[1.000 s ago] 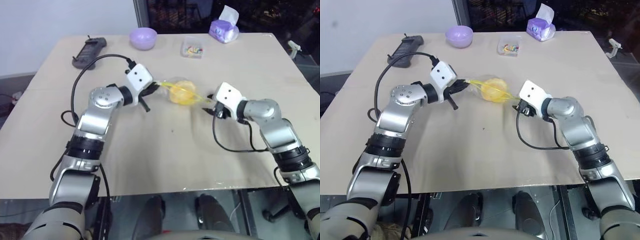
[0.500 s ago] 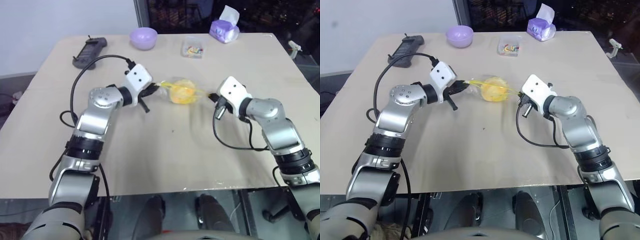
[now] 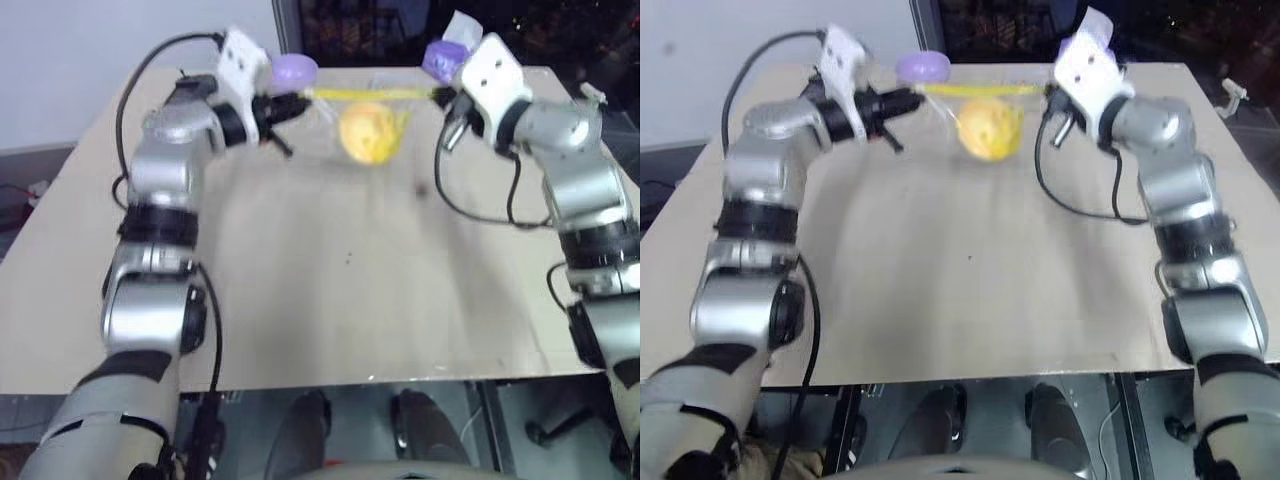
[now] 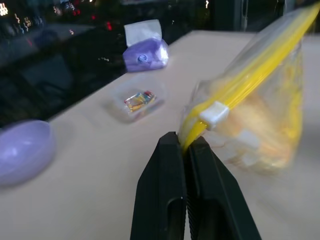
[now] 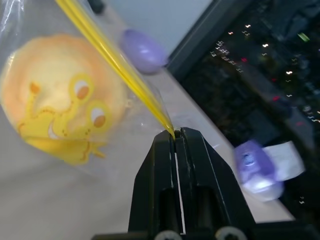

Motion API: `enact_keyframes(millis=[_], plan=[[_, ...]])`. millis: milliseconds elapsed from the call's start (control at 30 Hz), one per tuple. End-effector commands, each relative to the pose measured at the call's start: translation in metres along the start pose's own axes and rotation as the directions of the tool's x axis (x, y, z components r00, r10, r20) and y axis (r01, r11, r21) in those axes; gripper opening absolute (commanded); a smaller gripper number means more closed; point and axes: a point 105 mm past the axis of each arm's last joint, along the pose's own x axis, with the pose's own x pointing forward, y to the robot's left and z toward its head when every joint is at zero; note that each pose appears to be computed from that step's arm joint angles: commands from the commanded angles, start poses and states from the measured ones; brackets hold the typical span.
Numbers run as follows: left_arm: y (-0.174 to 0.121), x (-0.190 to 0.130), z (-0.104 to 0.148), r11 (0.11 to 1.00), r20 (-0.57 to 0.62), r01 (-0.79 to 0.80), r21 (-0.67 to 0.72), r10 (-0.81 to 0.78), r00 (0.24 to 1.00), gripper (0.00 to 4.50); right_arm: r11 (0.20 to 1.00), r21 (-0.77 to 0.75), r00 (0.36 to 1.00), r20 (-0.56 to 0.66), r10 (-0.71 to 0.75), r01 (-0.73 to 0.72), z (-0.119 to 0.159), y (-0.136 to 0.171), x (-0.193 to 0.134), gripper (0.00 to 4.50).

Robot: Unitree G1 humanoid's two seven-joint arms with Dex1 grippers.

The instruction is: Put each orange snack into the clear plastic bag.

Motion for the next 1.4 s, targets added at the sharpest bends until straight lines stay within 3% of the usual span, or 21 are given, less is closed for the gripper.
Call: enact_keyframes(millis=[33, 100, 167, 400, 500, 667, 867, 900, 1000, 1133, 1167, 1267, 1400], plan=[[-0.002, -0.018, 0.005, 0.965, 0.042, 0.144, -0.219, -0.138, 0.989, 0.0, 1.0, -0.004, 1.0, 0.007, 0.006, -0.006, -0.001, -0.005, -0.001, 0.06], [0.012, -0.022, -0.013, 0.991, -0.042, 0.057, -0.121, -0.063, 0.997, 0.0, 0.999, -0.02, 0.999, 0.0, -0.036, 0.036, -0.003, -0.011, -0.002, 0.06], [0.016, -0.023, -0.018, 0.998, -0.053, 0.029, -0.06, -0.033, 0.998, 0.0, 0.999, -0.017, 0.999, -0.003, -0.044, 0.044, -0.006, -0.012, -0.004, 0.06], [0.012, -0.014, -0.021, 0.963, 0.011, -0.03, 0.267, 0.029, 1.0, 0.0, 0.995, -0.017, 0.995, 0.035, -0.094, 0.095, -0.006, -0.009, -0.008, 0.06], [0.006, -0.022, -0.017, 0.936, 0.112, -0.065, 0.347, 0.028, 0.993, 0.0, 0.993, -0.014, 0.991, 0.063, -0.116, 0.117, -0.005, -0.001, -0.014, 0.06], [-0.011, -0.042, -0.047, 0.896, 0.092, -0.046, 0.441, 0.006, 0.996, 0.0, 0.997, 0.037, 0.994, 0.085, -0.069, 0.066, -0.009, 0.041, -0.023, 0.06], [-0.037, -0.068, -0.116, 0.881, -0.032, 0.001, 0.474, 0.017, 0.999, 0.0, 0.978, 0.16, 0.991, 0.023, 0.131, -0.133, -0.035, 0.146, -0.035, 0.06], [-0.043, -0.071, -0.122, 0.88, -0.047, 0.019, 0.475, 0.005, 0.999, 0.66, 0.973, 0.186, 0.991, 0.024, 0.133, -0.135, -0.034, 0.154, -0.036, 0.58], [-0.054, -0.075, -0.128, 0.872, -0.069, 0.05, 0.487, -0.018, 0.997, 1.72, 0.972, 0.208, 0.994, 0.021, 0.105, -0.107, -0.032, 0.158, -0.037, 1.7], [-0.056, -0.081, -0.127, 0.802, -0.08, 0.039, 0.596, 0.011, 0.997, 3.68, 0.975, 0.215, 0.998, 0.013, 0.06, -0.061, -0.031, 0.148, -0.038, 3.73], [-0.056, -0.084, -0.126, 0.763, -0.07, 0.021, 0.646, 0.031, 0.997, 3.71, 0.975, 0.213, 0.998, 0.013, 0.059, -0.06, -0.031, 0.145, -0.04, 4.23], [-0.06, -0.089, -0.121, 0.707, -0.055, 0.003, 0.707, 0.05, 0.997, 3.71, 0.977, 0.207, 0.999, 0.01, 0.051, -0.052, -0.031, 0.136, -0.041, 4.23], [-0.065, -0.092, -0.12, 0.706, -0.059, 0.003, 0.708, 0.055, 0.997, 3.71, 0.978, 0.201, 0.998, 0.014, 0.056, -0.058, -0.029, 0.133, -0.042, 4.23]])
